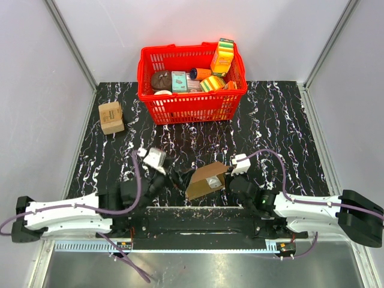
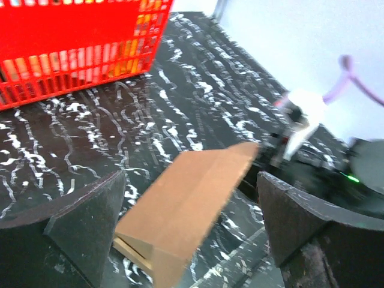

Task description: Fold the paper box

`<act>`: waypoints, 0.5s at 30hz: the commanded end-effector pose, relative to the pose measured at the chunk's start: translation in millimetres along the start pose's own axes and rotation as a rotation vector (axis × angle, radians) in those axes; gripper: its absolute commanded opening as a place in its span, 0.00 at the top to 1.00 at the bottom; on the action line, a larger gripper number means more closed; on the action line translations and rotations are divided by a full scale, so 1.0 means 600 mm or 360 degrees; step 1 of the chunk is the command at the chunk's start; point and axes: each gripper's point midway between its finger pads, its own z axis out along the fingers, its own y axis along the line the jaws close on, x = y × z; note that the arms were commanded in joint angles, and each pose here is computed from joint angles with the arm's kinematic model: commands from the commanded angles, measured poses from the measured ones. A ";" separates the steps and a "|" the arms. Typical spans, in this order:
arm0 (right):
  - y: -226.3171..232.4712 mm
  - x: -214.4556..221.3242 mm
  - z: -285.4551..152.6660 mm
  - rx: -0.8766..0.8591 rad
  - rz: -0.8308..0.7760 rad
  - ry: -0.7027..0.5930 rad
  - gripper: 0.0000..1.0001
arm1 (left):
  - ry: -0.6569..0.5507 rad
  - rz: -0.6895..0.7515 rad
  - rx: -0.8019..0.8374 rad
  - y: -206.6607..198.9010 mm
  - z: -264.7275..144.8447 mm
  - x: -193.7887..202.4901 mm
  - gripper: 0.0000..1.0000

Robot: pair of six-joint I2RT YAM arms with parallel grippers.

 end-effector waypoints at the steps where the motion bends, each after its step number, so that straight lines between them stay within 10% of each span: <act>1: 0.005 -0.010 0.001 0.0015 0.0037 -0.0031 0.86 | 0.0039 -0.0002 0.0025 0.015 0.055 0.012 0.05; 15: 0.009 -0.010 -0.002 -0.0018 0.0031 -0.0020 0.78 | 0.0392 0.0128 0.0120 0.003 0.164 0.128 0.05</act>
